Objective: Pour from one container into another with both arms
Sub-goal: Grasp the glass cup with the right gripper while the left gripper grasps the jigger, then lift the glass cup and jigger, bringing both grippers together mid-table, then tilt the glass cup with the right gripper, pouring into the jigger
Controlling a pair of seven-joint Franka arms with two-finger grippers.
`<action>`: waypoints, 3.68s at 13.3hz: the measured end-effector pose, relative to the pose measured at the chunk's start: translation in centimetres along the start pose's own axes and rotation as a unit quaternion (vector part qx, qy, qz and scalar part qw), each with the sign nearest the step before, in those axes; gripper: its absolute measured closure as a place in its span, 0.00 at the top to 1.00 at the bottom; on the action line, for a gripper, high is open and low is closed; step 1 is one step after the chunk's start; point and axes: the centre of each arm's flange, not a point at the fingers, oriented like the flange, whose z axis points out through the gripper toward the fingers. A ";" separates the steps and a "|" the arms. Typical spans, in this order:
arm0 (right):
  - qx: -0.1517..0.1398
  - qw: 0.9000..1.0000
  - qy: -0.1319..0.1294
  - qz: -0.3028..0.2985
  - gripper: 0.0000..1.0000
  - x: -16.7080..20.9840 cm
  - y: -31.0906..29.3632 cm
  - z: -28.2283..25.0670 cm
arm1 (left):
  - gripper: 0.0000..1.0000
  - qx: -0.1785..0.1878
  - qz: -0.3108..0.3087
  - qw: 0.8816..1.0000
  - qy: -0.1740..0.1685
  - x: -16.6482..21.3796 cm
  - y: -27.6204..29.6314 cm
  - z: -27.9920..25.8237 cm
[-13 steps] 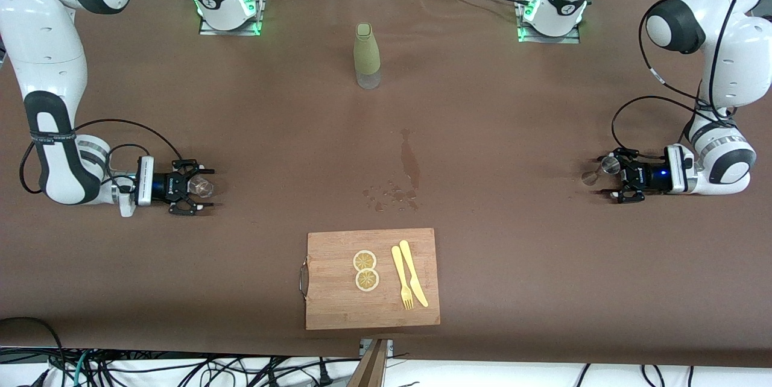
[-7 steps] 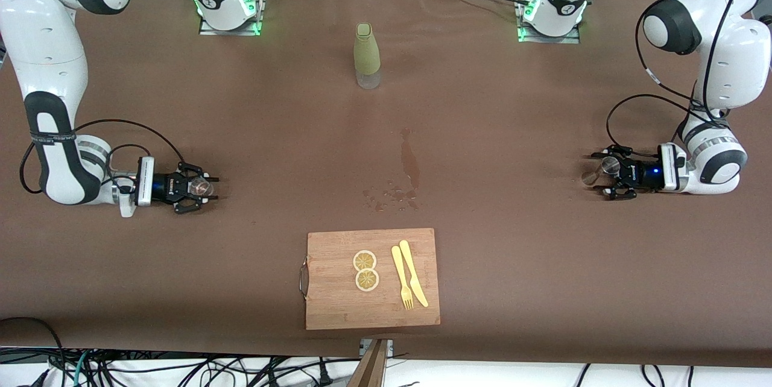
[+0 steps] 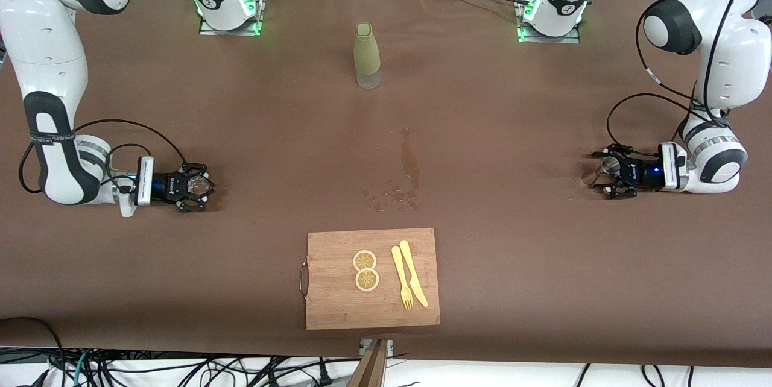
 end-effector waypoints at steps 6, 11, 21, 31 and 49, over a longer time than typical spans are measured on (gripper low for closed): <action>0.019 0.999 0.018 0.028 0.13 7.7 4.8 2.4 | 0.33 0.003 0.000 1.000 -0.002 0.1 0.2 -0.5; 0.077 0.997 -0.013 0.026 0.13 17.4 8.0 11.0 | 0.22 0.001 0.007 1.000 0.004 0.2 0.2 -0.3; 0.066 0.992 -0.082 0.064 0.13 32.4 9.0 23.3 | 0.21 -0.060 0.014 0.998 0.004 5.6 -5.3 7.5; 0.010 0.980 -0.180 0.088 0.13 38.1 6.7 33.3 | 0.21 -0.060 0.003 0.998 -0.017 10.2 -13.5 35.6; -0.017 0.924 -0.377 0.062 0.13 42.8 2.3 38.7 | 0.21 -0.052 -0.044 0.997 -0.026 11.0 -11.9 52.7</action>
